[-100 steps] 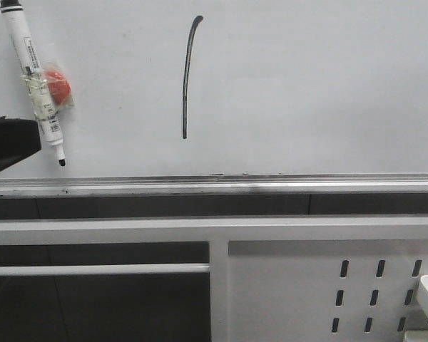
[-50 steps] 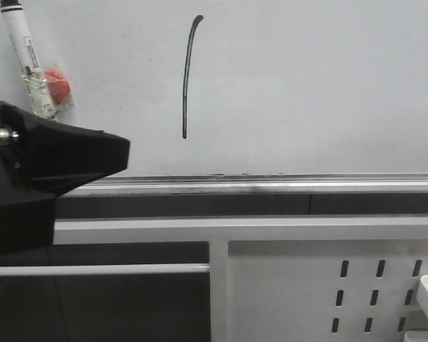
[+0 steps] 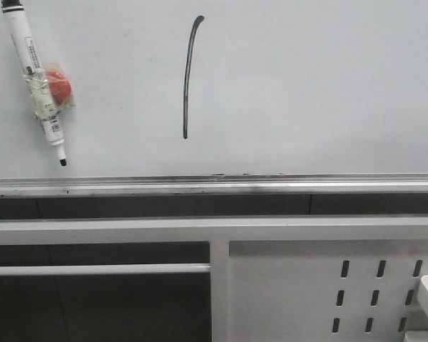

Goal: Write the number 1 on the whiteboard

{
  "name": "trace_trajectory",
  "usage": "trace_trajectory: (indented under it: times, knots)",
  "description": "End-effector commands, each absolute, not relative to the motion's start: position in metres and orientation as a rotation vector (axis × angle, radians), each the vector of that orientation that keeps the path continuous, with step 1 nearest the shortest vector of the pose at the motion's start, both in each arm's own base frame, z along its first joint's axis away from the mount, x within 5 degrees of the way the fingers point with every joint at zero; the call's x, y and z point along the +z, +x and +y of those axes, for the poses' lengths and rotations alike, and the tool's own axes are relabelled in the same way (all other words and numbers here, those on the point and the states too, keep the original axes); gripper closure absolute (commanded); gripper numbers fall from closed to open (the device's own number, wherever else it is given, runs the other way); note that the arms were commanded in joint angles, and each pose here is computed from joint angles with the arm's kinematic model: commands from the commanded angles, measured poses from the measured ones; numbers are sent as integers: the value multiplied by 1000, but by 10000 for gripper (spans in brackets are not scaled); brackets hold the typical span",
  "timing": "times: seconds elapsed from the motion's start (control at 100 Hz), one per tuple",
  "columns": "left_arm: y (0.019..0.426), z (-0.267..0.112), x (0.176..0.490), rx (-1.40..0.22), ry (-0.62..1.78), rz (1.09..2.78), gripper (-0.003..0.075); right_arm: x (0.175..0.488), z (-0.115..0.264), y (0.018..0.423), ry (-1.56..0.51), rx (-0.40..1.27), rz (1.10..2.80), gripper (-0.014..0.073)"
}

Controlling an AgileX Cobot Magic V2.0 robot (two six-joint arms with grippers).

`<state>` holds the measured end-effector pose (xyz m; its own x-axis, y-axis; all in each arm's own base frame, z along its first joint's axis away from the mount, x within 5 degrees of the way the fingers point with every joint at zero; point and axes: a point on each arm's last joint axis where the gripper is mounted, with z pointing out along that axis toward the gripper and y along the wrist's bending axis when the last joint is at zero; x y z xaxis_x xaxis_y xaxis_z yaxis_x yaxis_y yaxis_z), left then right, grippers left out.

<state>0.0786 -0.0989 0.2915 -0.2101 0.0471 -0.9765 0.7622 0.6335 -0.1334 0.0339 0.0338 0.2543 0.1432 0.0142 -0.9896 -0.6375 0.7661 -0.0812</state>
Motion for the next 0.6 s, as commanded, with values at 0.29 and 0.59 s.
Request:
trace_trajectory:
  times: [0.29, 0.59]
  knots:
    - [56, -72, 324, -753, 658, 1403, 740, 267, 30, 35, -507, 492, 1314, 664]
    - [60, -55, 315, -596, 550, 1407, 740, 267, 30, 35, -507, 492, 1314, 664]
